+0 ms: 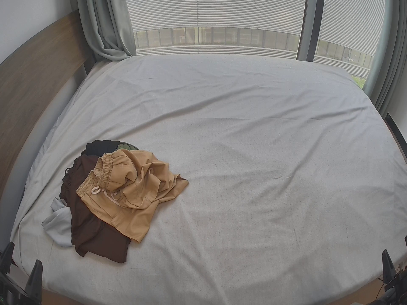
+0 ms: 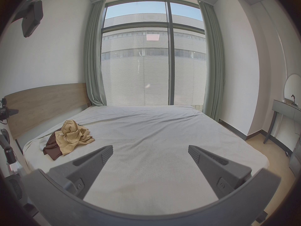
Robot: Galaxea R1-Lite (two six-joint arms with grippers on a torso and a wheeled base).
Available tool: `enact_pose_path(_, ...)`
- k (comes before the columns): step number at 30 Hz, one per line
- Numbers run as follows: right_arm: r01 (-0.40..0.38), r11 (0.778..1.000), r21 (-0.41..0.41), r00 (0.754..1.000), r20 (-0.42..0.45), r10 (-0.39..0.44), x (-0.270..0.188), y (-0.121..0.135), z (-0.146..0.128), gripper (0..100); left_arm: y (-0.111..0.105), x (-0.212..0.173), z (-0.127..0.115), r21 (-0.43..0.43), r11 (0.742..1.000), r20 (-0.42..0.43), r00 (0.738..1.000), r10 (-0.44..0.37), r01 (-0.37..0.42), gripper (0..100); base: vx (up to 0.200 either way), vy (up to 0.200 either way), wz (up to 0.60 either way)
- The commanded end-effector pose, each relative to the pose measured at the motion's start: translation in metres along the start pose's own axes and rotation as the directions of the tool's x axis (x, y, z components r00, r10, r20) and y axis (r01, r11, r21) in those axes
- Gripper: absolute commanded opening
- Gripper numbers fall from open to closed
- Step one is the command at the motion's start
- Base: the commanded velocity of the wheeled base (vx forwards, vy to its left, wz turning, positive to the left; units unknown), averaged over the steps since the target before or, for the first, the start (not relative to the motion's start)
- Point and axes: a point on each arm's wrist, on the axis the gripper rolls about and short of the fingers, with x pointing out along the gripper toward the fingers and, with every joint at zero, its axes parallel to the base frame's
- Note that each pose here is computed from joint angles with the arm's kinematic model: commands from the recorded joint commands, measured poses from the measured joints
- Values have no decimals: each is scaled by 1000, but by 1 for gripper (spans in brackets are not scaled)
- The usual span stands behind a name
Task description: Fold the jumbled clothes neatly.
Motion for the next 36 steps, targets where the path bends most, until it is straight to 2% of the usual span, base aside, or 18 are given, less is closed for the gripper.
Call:
enact_pose_path(1,0,1000,0,1000,-1,0,0,0,-5,100,-2,7,16,-73,995,-45,996,-78,74,100,0,0,0)
enact_pose_path(13,-2,1000,1,1000,-1,2,0,0,-5,100,-4,36,40,-155,984,-181,977,-115,88,100,0,0,0)
enact_pose_path(22,-3,1000,0,1000,-1,3,0,0,-5,100,-7,69,72,-173,978,-181,972,-152,120,100,0,0,0)
enact_pose_path(25,-3,1000,1,1000,-1,3,0,0,-5,100,-8,73,75,-173,977,-183,971,-153,121,100,0,0,0)
enact_pose_path(27,-3,1000,0,1000,-1,3,0,0,-5,100,-9,94,87,-175,977,-190,970,-154,121,100,0,0,0)
enact_pose_path(36,-3,1000,0,1000,-1,3,0,0,-5,100,-11,133,102,-183,974,-225,959,-171,131,100,0,0,0)
